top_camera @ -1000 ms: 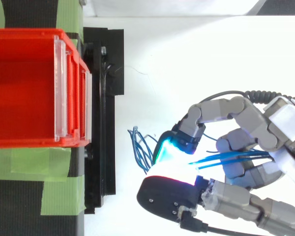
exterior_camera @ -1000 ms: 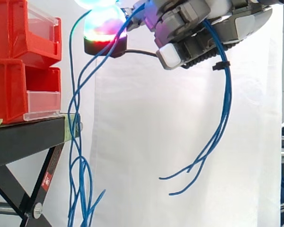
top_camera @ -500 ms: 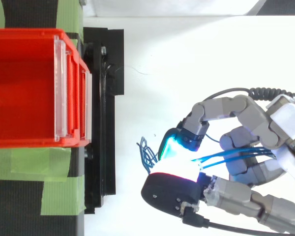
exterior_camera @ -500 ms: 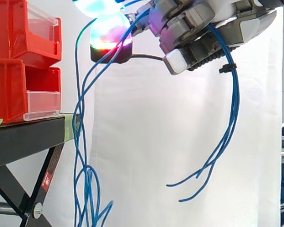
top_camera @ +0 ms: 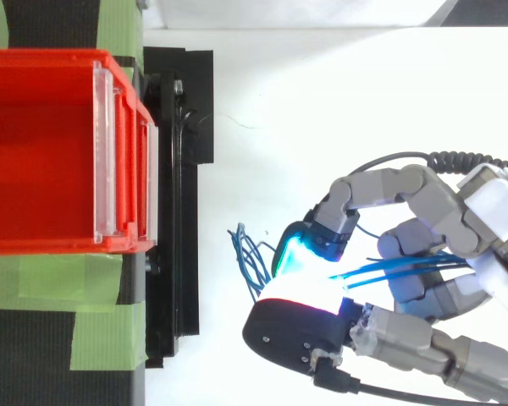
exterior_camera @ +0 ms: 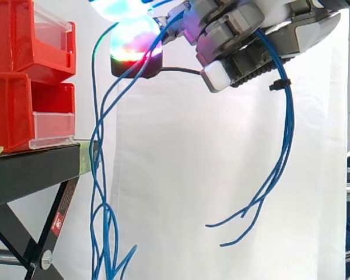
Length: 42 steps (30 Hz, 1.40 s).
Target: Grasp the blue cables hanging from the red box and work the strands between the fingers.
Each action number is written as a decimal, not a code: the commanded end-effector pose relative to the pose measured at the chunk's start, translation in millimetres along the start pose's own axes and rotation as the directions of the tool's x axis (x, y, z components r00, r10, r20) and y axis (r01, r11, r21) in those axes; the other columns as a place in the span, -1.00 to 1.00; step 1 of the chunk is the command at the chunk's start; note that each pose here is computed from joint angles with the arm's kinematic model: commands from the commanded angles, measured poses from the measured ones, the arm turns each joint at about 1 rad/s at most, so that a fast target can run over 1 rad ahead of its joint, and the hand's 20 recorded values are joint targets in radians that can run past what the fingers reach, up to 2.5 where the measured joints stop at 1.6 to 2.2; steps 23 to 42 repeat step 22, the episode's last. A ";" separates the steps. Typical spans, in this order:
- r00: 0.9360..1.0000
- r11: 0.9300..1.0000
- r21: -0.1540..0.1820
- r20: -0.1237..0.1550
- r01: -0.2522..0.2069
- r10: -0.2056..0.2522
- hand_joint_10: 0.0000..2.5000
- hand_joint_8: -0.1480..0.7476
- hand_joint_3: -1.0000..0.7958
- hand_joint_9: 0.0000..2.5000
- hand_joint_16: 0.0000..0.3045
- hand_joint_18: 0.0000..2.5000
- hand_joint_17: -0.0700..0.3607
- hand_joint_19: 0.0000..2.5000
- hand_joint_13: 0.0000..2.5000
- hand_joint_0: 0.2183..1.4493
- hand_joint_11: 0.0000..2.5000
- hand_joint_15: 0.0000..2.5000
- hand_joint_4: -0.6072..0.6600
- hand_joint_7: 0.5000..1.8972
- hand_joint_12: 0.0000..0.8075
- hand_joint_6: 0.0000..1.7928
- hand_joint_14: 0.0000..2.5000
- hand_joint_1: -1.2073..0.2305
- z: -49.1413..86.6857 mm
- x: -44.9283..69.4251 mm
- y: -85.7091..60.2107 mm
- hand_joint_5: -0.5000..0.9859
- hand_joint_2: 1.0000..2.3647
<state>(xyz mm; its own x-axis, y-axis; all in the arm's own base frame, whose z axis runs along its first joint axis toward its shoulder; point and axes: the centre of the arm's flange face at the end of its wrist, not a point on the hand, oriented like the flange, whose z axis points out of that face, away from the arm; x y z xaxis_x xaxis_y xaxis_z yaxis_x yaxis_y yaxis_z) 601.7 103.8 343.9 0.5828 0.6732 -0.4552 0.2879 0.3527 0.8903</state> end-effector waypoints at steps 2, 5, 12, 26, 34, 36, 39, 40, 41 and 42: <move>1.000 1.000 0.000 0.000 0.000 0.000 1.00 0.46 0.52 0.31 0.70 1.00 0.23 -0.51 0.58 0.46 1.00 0.43 0.44 -0.31 0.80 0.66 1.00 -0.18 0.0 0.0 0.0 -0.38 -0.99; 1.000 1.000 0.000 0.000 0.000 0.000 1.00 0.46 0.52 0.31 0.70 1.00 0.23 -0.51 0.58 0.46 1.00 0.43 0.44 -0.33 0.80 0.67 1.00 -0.18 0.0 0.0 0.0 -0.37 -0.99; 1.000 1.000 -0.001 -0.001 0.000 0.000 1.00 0.46 0.53 0.31 0.70 1.00 0.23 -0.51 0.58 0.46 1.00 0.43 0.44 -0.33 0.80 0.67 1.00 -0.18 0.0 0.1 0.1 -0.37 -0.99; 1.000 1.000 -0.001 -0.001 0.000 0.000 1.00 0.46 0.53 0.31 0.70 1.00 0.23 -0.51 0.58 0.46 1.00 0.43 0.44 -0.32 0.80 0.67 1.00 -0.18 0.0 0.1 0.1 -0.38 -0.99; 1.000 1.000 -0.001 -0.001 0.000 0.000 1.00 0.46 0.53 0.31 0.70 1.00 0.23 -0.51 0.58 0.46 1.00 0.43 0.44 -0.32 0.80 0.67 1.00 -0.18 0.0 0.1 0.1 -0.38 -0.99; 1.000 1.000 -0.001 -0.001 0.000 0.000 1.00 0.46 0.53 0.31 0.70 1.00 0.23 -0.51 0.58 0.46 1.00 0.43 0.44 -0.32 0.80 0.67 1.00 -0.18 0.0 0.1 0.1 -0.38 -0.99; 1.000 1.000 -0.001 -0.001 0.000 0.000 1.00 0.46 0.53 0.31 0.70 1.00 0.23 -0.51 0.58 0.46 1.00 0.43 0.44 -0.32 0.80 0.67 1.00 -0.18 0.0 0.1 0.1 -0.38 -0.99; 1.000 1.000 -0.001 -0.001 0.000 0.000 1.00 0.46 0.53 0.31 0.70 1.00 0.23 -0.51 0.58 0.46 1.00 0.43 0.44 -0.32 0.80 0.67 1.00 -0.18 0.0 0.1 0.1 -0.38 -0.99; 1.000 1.000 -0.001 -0.001 0.000 0.000 1.00 0.46 0.53 0.31 0.70 1.00 0.23 -0.51 0.58 0.46 1.00 0.43 0.44 -0.32 0.80 0.67 1.00 -0.18 0.0 0.1 0.1 -0.38 -0.99; 1.000 1.000 -0.001 -0.001 0.000 0.000 1.00 0.46 0.53 0.31 0.70 1.00 0.23 -0.51 0.58 0.46 1.00 0.43 0.44 -0.32 0.80 0.67 1.00 -0.18 0.0 0.1 0.1 -0.38 -0.99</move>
